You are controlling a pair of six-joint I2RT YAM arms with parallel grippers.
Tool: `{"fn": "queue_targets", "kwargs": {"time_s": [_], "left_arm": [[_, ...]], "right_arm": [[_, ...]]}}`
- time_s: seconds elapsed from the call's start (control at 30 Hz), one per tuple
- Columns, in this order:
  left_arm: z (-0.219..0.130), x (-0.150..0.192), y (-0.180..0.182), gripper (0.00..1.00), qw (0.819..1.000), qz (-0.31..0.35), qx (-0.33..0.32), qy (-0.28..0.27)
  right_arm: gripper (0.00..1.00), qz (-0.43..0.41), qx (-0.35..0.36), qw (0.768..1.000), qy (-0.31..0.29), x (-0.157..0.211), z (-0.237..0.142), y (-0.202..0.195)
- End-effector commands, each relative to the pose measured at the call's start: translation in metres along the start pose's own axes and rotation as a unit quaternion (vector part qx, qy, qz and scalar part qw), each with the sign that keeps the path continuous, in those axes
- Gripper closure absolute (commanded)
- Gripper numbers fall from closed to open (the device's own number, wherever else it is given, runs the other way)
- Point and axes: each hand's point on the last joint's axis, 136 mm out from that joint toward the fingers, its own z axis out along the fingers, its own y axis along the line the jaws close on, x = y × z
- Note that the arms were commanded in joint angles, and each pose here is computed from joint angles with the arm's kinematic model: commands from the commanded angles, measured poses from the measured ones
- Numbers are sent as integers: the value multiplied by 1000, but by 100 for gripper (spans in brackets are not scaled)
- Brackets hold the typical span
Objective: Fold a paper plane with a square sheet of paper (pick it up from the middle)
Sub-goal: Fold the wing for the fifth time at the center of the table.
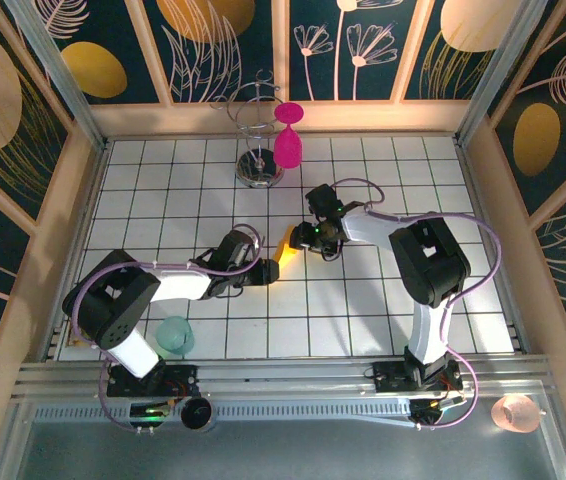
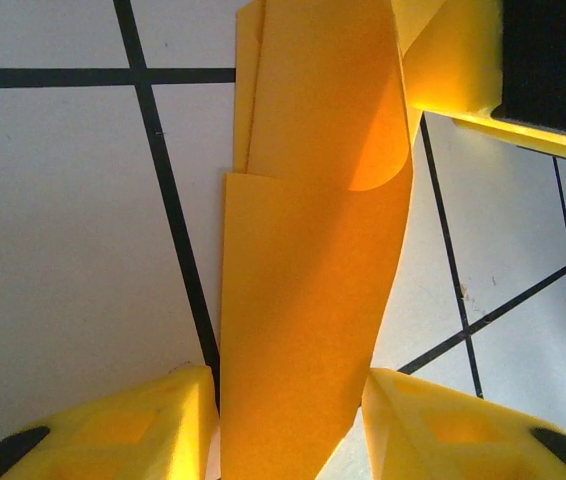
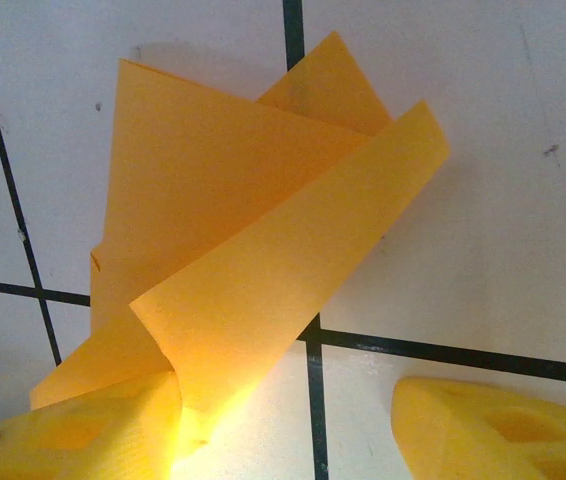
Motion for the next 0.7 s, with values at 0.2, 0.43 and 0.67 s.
{"fn": "queue_targets", "kwargs": {"time_s": [0.2,0.43,0.67], "left_arm": [[7,13,14,70,999,4,-27,24],[7,13,15,78,999,1,-27,20],[6,10,16,80,999,1,-30,15]], "right_arm": [[39,2,30,1000,10,8,50,-24],[39,-1,27,1000,8,5,50,-22],[39,-11,5,1000,-6,-5,44,-8]]}}
